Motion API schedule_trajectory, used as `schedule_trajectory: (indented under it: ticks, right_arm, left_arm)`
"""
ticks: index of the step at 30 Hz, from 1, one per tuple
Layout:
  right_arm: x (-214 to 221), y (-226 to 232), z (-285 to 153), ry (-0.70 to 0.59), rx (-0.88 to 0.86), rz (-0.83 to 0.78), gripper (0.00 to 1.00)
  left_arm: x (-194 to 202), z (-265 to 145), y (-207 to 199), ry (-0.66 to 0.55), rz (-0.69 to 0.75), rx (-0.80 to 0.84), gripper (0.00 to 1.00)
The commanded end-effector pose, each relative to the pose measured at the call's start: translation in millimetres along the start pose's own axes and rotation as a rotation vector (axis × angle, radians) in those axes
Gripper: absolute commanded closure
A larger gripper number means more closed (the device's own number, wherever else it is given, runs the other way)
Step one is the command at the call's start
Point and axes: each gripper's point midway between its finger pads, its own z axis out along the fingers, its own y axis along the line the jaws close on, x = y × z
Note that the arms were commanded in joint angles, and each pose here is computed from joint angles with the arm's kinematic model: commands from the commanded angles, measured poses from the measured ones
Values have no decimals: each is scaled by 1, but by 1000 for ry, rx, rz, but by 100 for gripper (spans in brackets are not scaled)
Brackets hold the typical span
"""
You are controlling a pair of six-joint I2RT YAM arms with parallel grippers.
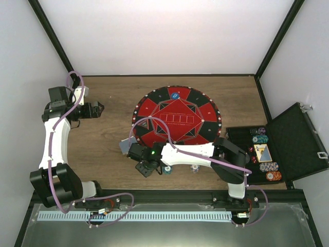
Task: Distribute texas hold em gaming equipment
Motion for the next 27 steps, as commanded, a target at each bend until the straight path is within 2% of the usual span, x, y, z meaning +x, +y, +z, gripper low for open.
schedule_trajectory:
  ticks: [1, 4, 7, 10, 27]
  right_arm:
    - [0, 5, -2, 1, -5, -15, 48]
    - [0, 7, -3, 3, -6, -26, 49]
    - [2, 11, -4, 16, -13, -41, 41]
    - [6, 12, -2, 24, -10, -48, 40]
    - [4, 11, -8, 10, 8, -43, 66]
  left_arm:
    - [-9, -9, -1, -32, 12, -13, 0]
    - [-9, -9, -1, -31, 12, -15, 0]
    - [-10, -9, -1, -32, 12, -15, 0]
    - [-11, -11, -1, -36, 15, -17, 0]
    - [-9, -11, -1, -33, 14, -19, 0]
